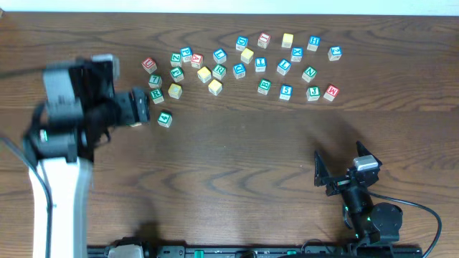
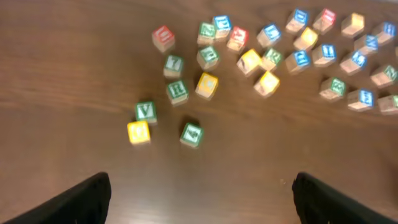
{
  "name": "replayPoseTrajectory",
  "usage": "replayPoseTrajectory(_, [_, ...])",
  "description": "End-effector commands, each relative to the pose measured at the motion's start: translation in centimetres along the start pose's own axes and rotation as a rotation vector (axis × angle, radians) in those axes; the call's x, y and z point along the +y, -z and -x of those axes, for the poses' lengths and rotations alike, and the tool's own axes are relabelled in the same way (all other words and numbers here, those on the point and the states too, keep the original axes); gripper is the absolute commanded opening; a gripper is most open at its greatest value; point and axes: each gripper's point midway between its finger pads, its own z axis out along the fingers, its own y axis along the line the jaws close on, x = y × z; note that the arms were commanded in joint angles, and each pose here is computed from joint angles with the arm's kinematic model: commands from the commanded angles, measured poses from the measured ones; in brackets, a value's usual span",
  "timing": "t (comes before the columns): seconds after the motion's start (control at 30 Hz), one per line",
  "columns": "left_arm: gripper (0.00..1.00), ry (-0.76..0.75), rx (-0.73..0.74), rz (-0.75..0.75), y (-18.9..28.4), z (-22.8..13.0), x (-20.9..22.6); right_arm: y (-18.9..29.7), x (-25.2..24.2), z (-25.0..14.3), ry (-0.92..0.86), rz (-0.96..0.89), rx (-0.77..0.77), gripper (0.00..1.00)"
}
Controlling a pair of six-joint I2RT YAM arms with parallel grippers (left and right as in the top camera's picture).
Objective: Spell out CORL
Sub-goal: 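Reach the left gripper forward to the yellow C block and grasp it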
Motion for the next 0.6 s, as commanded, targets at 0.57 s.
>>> replayPoseTrajectory(0.57, [0.92,-0.198,0.172,-0.075,-7.9,3.5,-3.2,0.0,0.1,0.0,-0.003,0.005,-0.002,0.99])
